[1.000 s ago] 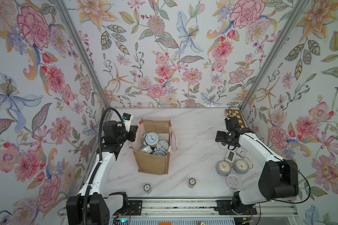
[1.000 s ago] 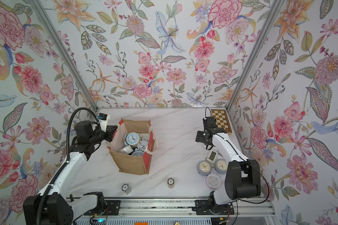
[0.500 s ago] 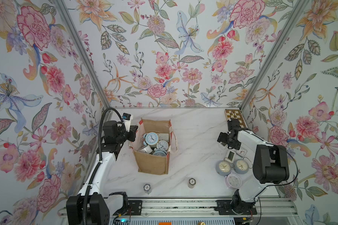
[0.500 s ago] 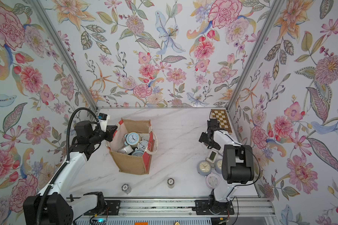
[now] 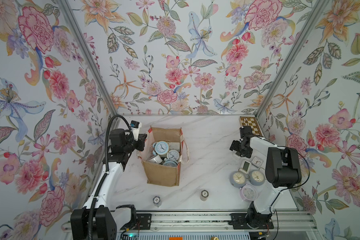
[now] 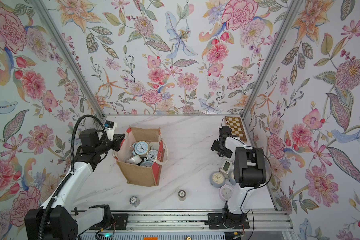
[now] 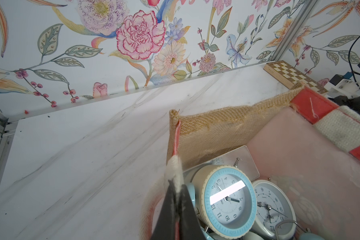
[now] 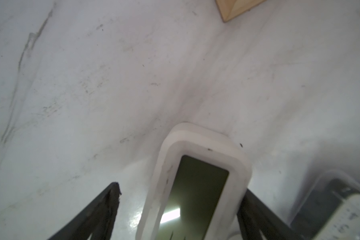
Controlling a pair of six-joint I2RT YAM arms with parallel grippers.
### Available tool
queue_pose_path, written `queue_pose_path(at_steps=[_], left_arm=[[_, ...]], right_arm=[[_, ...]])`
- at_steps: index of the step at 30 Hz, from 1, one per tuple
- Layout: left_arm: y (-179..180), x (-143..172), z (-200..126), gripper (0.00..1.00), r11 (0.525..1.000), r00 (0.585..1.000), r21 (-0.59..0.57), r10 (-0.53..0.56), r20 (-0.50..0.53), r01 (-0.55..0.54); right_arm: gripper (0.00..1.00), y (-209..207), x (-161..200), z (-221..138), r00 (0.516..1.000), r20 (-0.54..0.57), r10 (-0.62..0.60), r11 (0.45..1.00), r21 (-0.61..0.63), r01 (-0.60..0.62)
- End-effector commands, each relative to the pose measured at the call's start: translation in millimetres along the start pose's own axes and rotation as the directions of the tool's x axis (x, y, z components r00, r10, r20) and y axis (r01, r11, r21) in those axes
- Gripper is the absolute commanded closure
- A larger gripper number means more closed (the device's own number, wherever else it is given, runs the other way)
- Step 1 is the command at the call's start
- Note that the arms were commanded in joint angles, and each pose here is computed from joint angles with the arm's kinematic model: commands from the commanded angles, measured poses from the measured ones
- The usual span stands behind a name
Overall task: Put the alarm clock into the canvas bag
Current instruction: Pick up the alarm from the center of the board.
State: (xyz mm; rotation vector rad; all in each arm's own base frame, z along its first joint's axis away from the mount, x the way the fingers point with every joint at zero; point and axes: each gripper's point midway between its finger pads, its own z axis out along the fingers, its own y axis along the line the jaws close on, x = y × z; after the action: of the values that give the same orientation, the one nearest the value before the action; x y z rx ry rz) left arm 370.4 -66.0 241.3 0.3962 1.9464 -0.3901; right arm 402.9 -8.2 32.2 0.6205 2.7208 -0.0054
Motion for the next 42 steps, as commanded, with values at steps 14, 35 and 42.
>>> queue_pose_path(at_steps=[14, 35, 42], left_arm=[[-4, -7, 1, 1.00, 1.000, 1.000, 0.021, 0.009, 0.015, -0.009], [-4, -5, 2, 1.00, 1.000, 1.000, 0.020, 0.003, 0.009, -0.004], [-4, -5, 2, 1.00, 1.000, 1.000, 0.023, 0.003, 0.013, -0.003]], right_arm=[[0.29, 27, -1, -1, 0.996, 0.008, -0.086, 0.996, -0.035, 0.086], [0.49, 54, -15, -47, 0.988, 0.099, -0.118, 0.981, -0.144, 0.132], [0.50, 91, -26, -99, 0.971, 0.194, -0.139, 0.953, -0.241, 0.185]])
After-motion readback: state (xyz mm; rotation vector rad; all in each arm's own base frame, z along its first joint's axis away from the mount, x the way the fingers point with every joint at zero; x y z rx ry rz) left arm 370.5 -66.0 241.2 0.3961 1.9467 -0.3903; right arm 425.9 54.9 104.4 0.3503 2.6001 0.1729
